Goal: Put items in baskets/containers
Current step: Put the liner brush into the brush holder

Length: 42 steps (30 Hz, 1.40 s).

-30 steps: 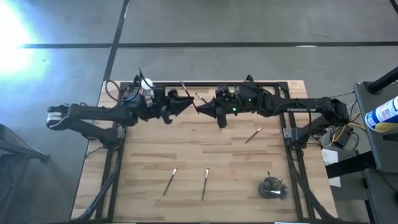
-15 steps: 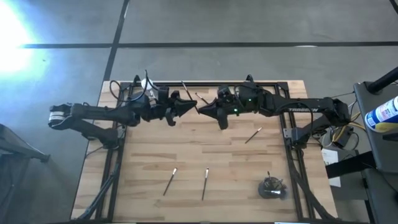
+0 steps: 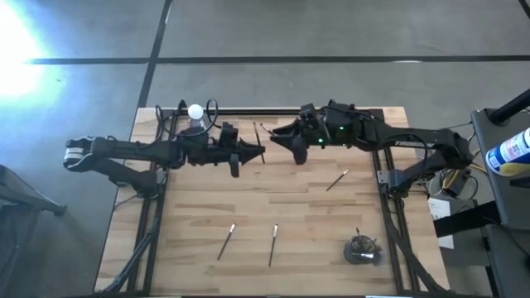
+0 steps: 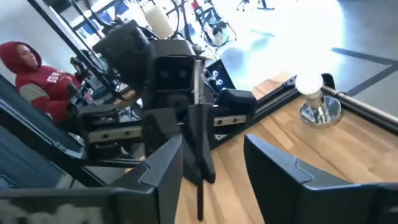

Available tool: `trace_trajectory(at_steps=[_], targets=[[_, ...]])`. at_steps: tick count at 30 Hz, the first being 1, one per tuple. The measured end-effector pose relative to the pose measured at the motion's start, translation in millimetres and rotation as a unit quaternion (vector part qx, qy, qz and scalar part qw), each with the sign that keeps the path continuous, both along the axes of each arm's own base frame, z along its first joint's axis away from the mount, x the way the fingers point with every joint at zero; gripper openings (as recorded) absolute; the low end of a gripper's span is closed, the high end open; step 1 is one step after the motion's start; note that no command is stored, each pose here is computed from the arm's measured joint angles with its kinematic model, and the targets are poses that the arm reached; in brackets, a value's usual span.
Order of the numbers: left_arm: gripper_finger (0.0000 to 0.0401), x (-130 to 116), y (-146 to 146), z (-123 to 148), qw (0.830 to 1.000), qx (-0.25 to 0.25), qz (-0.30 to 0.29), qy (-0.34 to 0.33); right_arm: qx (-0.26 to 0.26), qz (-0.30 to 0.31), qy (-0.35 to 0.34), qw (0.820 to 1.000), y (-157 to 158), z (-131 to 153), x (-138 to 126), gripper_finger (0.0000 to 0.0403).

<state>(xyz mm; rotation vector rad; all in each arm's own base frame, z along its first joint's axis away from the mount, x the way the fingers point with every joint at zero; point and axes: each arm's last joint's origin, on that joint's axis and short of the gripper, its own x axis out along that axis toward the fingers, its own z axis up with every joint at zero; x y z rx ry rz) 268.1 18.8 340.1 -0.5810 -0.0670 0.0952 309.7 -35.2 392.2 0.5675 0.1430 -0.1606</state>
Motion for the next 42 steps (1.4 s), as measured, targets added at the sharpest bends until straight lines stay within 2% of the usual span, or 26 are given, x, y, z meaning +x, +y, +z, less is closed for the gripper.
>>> trace_trajectory(at_steps=[7,14,20,24,31,37,42], targets=[[0.0007,5,-5,3,1.0,0.011,-0.006,0.025,0.006,-0.001,-0.008,1.0,-2,6,17,0.019],[0.0007,6,-8,5,1.0,0.014,-0.01,0.023,0.009,0.02,-0.013,1.0,-2,11,28,0.0192],[0.0008,6,-10,4,1.0,0.014,-0.013,0.025,0.023,0.023,0.005,0.999,-4,1,45,0.0188],[0.0008,6,-11,4,0.999,0.014,-0.012,0.026,0.022,0.023,-0.005,0.999,-4,6,48,0.0153],[0.0008,6,-13,3,0.999,0.011,-0.015,0.029,-0.001,0.027,-0.006,1.0,-2,9,47,0.0021],[0.003,5,-13,4,1.0,-0.001,-0.004,0.028,-0.013,0.032,0.003,0.999,3,14,39,0.0016],[0.0076,3,-12,6,1.0,-0.001,0.003,0.023,-0.035,0.014,0.02,0.999,12,31,9,0.0015]])
